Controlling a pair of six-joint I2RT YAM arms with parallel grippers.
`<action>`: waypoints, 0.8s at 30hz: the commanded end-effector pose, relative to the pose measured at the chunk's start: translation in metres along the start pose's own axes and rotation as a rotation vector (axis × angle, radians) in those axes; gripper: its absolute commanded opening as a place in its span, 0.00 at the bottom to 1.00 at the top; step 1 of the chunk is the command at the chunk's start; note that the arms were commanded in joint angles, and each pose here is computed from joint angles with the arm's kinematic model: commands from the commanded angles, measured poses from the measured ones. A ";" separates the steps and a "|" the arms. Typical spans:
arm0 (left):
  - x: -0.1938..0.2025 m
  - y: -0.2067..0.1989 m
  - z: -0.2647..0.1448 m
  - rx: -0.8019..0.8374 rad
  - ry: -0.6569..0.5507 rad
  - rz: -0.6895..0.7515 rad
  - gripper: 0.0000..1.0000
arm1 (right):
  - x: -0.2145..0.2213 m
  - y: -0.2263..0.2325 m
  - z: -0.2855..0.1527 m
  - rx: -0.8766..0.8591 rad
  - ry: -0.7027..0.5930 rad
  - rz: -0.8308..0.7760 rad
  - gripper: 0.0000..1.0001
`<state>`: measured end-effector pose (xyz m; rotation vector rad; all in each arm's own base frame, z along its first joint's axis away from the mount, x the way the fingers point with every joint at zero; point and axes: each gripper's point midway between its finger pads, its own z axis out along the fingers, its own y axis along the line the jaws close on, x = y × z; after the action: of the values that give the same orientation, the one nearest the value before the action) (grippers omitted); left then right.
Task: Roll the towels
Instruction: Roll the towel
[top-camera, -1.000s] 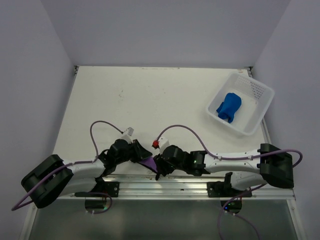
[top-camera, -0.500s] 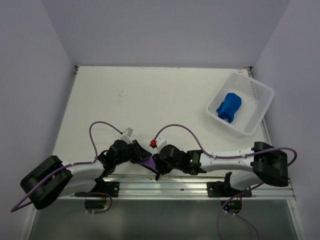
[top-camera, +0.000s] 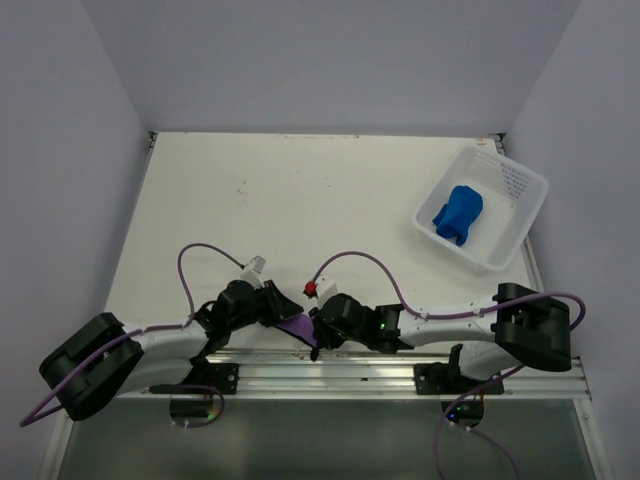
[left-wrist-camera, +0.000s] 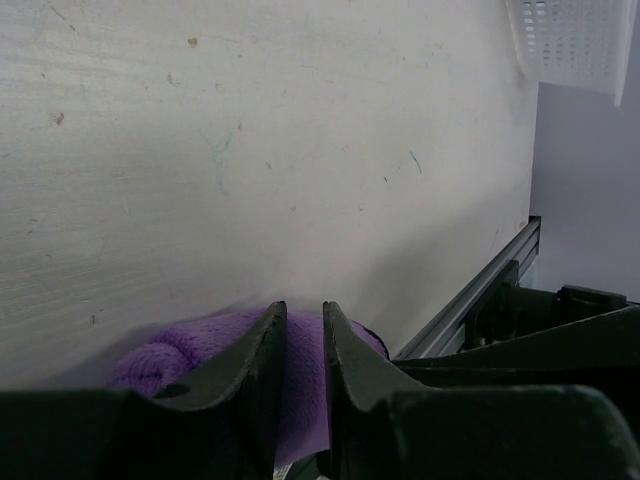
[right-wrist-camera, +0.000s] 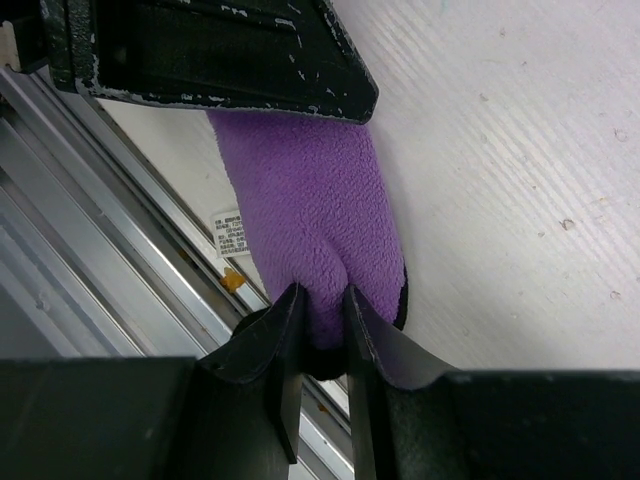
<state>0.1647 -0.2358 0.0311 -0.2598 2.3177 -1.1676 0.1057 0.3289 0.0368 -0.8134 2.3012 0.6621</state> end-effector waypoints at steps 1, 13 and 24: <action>0.016 0.033 -0.006 -0.102 0.039 0.012 0.25 | 0.022 -0.016 0.004 0.053 0.060 -0.011 0.24; 0.017 0.033 -0.008 -0.093 0.037 0.011 0.25 | -0.037 0.013 -0.016 -0.032 -0.038 -0.014 0.62; 0.019 0.033 -0.011 -0.084 0.030 0.013 0.25 | -0.038 -0.003 0.007 -0.090 -0.006 0.119 0.64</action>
<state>0.1621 -0.2352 0.0351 -0.2517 2.3062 -1.1780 0.1347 0.3341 0.0582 -0.7311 2.3349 0.7334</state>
